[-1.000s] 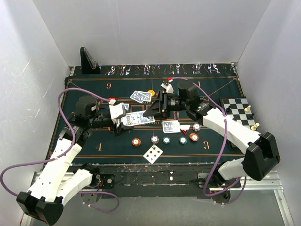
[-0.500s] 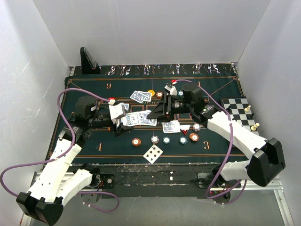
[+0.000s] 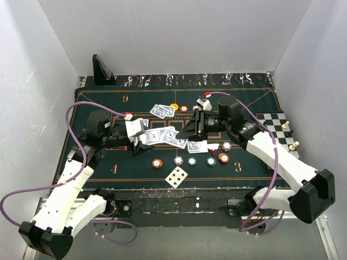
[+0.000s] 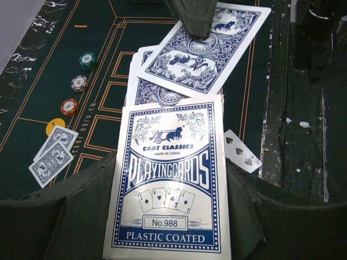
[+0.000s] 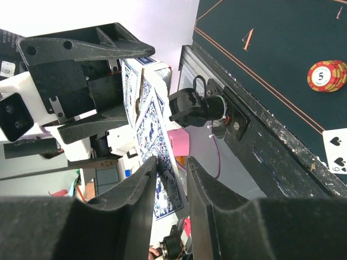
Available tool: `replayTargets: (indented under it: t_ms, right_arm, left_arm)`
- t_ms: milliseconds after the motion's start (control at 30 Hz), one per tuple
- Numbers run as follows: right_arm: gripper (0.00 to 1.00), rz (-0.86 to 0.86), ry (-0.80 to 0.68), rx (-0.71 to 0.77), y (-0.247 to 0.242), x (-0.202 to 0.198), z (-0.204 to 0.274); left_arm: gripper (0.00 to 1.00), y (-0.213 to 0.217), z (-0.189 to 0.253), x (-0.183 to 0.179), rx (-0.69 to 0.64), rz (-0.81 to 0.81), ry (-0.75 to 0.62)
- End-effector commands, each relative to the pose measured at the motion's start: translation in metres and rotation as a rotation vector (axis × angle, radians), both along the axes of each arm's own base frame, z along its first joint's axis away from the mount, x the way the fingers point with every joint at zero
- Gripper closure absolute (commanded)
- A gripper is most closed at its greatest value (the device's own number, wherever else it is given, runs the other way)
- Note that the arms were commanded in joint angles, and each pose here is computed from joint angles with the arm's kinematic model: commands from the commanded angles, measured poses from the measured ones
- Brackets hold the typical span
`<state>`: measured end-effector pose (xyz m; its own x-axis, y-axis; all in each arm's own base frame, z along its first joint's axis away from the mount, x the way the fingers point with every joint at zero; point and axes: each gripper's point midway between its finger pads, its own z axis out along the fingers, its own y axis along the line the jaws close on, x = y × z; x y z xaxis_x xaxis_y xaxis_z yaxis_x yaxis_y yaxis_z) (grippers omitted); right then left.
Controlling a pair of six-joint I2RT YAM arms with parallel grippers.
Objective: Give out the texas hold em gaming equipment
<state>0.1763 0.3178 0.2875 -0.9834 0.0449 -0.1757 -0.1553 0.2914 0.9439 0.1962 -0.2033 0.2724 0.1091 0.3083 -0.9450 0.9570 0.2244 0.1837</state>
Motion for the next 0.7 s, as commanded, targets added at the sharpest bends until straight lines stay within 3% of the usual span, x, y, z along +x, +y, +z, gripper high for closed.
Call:
replayTargets:
  t_ms: [0, 467, 667]
  right_arm:
    - [0.67, -0.016, -0.035, -0.009, -0.015, -0.003, 0.007]
    - [0.86, -0.095, -0.168, -0.046, -0.057, 0.006, 0.046]
    - [0.92, -0.168, -0.260, -0.156, -0.076, 0.028, 0.055]
  left_arm:
    - [1.00, -0.001, 0.027, -0.002, -0.040, -0.012, -0.082]
    - [1.00, 0.000, 0.025, -0.001, -0.037, -0.004, -0.080]
    - [1.00, 0.001, 0.024, -0.001, -0.036, 0.002, -0.080]
